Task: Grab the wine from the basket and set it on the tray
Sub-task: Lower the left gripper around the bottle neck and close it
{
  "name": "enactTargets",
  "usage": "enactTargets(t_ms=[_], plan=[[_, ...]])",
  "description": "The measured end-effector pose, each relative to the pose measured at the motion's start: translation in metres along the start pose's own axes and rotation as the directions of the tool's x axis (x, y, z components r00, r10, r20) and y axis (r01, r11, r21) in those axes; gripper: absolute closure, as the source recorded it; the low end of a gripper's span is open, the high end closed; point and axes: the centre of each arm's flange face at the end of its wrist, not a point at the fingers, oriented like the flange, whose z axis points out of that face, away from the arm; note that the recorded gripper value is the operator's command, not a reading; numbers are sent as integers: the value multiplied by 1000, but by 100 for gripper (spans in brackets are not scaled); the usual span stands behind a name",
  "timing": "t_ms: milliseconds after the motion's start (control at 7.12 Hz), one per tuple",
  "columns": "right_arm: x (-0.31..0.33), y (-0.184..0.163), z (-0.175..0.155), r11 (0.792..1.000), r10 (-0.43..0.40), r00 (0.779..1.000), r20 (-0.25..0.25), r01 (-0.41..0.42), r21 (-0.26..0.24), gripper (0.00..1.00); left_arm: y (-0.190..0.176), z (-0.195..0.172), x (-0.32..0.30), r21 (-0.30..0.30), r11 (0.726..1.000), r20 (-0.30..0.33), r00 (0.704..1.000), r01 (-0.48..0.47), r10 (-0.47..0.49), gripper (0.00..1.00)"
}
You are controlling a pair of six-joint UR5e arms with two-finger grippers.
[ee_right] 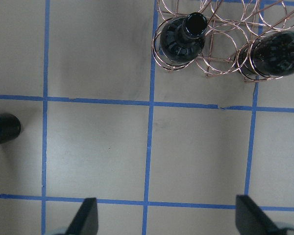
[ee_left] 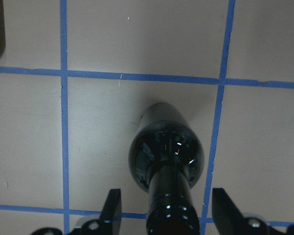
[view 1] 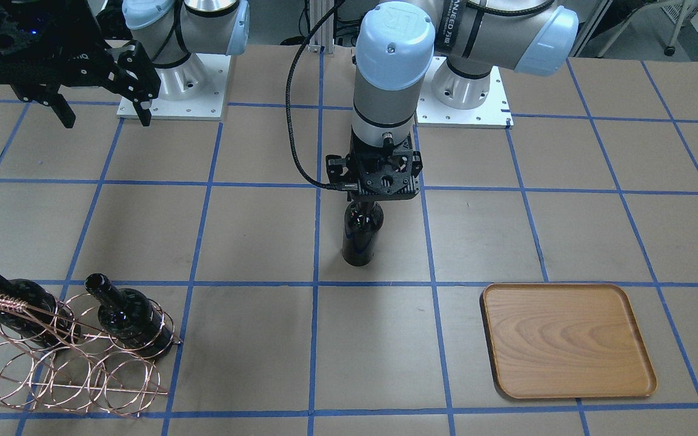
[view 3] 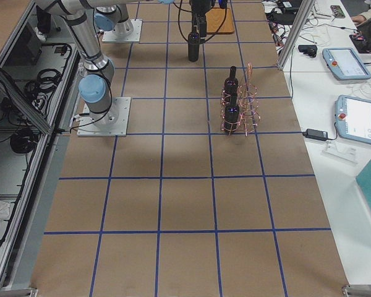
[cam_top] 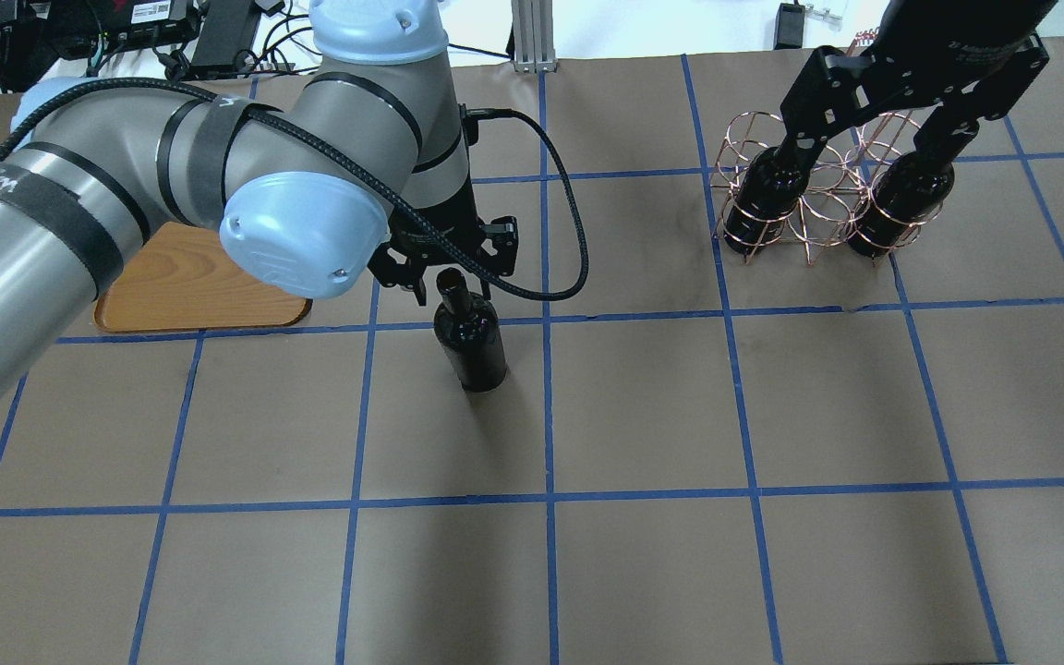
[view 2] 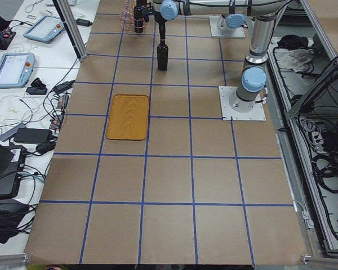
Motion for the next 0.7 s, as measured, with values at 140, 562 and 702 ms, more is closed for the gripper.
enactTargets(t_ms=[140, 562, 702], plan=[[0, 0, 1, 1000, 0, 1000, 0, 0, -1, 0, -3, 0, 1, 14, 1000, -9, 1000, -1, 1, 51], [0, 1, 1, 1000, 0, 1000, 1, 0, -1, 0, -4, -1, 0, 29, 999, -8, 1000, -14, 14, 85], [0, 1, 0, 1000, 0, 1000, -1, 0, 4, 0, -3, -1, 0, 28, 999, -6, 1000, -16, 16, 81]])
